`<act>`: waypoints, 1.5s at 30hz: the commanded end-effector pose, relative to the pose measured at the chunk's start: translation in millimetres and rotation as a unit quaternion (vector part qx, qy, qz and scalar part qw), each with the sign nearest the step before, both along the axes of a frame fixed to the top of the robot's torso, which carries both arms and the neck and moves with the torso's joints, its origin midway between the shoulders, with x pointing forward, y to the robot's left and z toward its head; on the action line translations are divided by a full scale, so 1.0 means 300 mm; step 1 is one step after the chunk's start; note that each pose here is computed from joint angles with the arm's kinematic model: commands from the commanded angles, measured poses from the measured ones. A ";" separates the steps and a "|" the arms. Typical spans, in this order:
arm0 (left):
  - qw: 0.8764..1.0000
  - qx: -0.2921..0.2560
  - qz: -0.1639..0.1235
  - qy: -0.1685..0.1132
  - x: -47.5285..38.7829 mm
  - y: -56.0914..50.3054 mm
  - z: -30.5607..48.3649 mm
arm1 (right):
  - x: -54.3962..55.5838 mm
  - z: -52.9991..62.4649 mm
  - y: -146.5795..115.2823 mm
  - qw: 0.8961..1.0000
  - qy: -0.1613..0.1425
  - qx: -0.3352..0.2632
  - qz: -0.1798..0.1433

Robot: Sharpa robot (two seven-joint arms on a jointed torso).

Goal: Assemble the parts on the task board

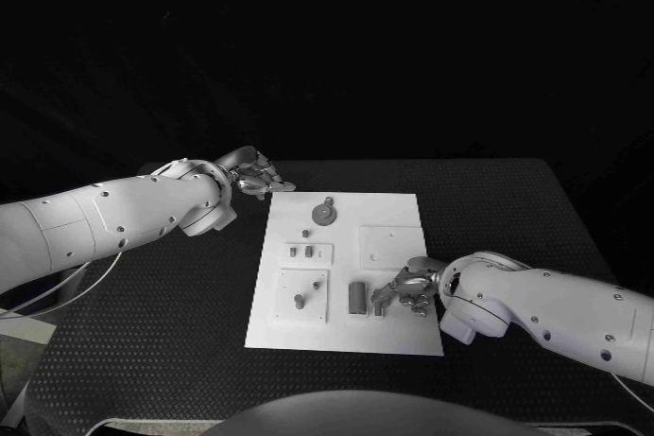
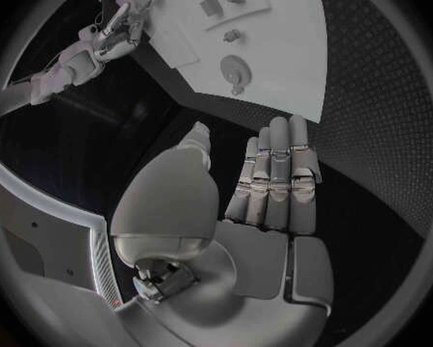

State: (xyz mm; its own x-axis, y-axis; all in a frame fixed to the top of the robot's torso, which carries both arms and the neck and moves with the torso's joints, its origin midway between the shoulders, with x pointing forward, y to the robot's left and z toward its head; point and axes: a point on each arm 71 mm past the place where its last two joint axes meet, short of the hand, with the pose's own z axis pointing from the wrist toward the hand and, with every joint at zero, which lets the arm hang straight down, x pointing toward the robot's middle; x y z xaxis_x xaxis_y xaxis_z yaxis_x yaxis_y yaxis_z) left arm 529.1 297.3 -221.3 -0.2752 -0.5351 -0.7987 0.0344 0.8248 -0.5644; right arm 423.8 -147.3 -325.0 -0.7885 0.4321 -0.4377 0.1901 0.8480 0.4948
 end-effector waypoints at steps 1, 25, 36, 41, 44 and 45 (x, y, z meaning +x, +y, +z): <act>1.000 0.000 -0.006 0.002 0.000 -0.006 0.001 | -0.006 -0.002 0.009 1.000 0.005 0.004 0.014; 1.000 0.000 -0.006 0.001 -0.001 -0.003 0.001 | 0.007 0.026 -0.055 0.998 -0.068 -0.008 0.009; 1.000 0.000 -0.005 0.000 -0.001 -0.001 0.002 | 0.024 0.090 -0.062 0.974 -0.210 0.033 0.075; 1.000 0.000 -0.005 0.000 0.000 -0.002 0.002 | 0.019 0.109 -0.046 0.958 -0.256 0.047 0.124; 1.000 0.000 -0.005 0.000 0.001 -0.004 0.001 | 0.014 0.113 -0.038 0.948 -0.277 0.044 0.150; 1.000 0.000 -0.006 0.000 0.001 -0.005 0.001 | 0.012 0.111 -0.035 0.946 -0.279 0.041 0.158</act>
